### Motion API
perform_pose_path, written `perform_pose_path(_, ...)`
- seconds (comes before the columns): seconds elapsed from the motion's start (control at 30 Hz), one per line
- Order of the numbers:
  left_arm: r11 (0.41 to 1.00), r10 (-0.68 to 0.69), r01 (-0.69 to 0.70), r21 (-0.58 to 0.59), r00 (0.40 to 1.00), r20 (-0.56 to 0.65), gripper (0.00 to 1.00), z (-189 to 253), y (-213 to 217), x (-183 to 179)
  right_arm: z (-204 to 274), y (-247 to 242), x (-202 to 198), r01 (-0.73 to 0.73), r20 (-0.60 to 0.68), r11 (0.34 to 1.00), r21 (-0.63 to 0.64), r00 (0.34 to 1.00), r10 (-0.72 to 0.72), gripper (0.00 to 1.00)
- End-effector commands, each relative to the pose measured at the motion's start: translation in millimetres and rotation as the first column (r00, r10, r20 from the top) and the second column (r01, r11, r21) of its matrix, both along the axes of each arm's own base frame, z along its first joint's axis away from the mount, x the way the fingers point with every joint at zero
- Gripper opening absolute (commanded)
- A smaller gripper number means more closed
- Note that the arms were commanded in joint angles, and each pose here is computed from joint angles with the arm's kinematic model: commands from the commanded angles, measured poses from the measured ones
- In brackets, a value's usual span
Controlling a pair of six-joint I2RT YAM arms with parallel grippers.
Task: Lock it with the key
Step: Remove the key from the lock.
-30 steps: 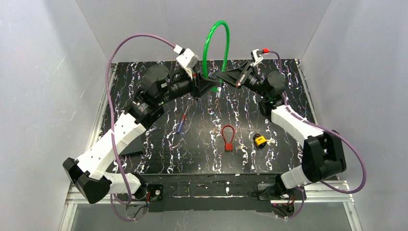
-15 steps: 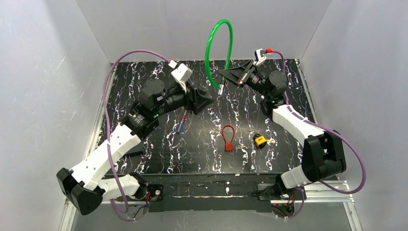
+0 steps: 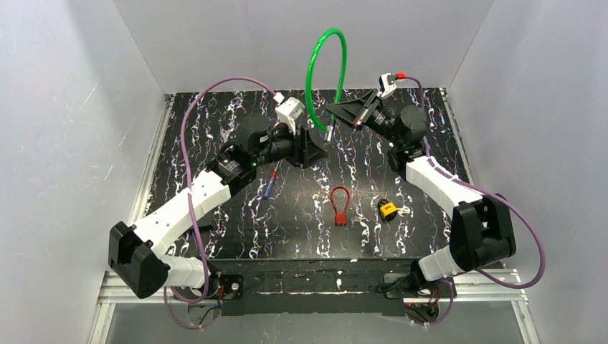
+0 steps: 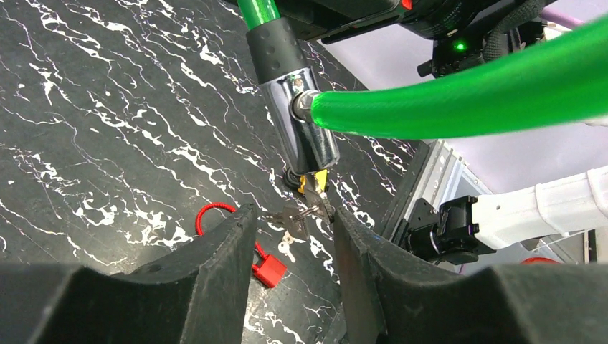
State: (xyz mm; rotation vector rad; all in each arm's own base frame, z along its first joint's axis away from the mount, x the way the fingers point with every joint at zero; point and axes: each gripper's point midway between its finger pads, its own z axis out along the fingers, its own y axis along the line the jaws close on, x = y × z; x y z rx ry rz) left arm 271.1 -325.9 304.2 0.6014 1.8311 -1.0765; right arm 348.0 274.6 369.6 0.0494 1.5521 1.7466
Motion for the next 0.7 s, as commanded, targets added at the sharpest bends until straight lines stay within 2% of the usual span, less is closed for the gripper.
perform_pose_path(0.0,0.998,0.015,-0.012,-0.058,0.999,0.040,0.40,27,-2,6,34,-7,-9,0.012,0.101,0.997,0.070,0.995,-0.019,0.01)
perform_pose_path(0.33,0.995,0.072,-0.071,-0.065,0.997,0.018,0.22,27,-1,15,30,-7,-9,0.011,0.092,0.998,0.067,0.996,-0.017,0.01)
perform_pose_path(0.53,0.995,0.017,-0.021,-0.095,0.999,-0.049,0.00,23,-9,6,32,-7,-11,0.004,0.097,0.997,0.079,0.995,-0.012,0.01)
perform_pose_path(0.67,0.995,-0.014,0.005,-0.098,0.996,-0.088,0.00,14,-10,-2,32,-7,-11,0.005,0.100,0.997,0.081,0.995,-0.013,0.01)
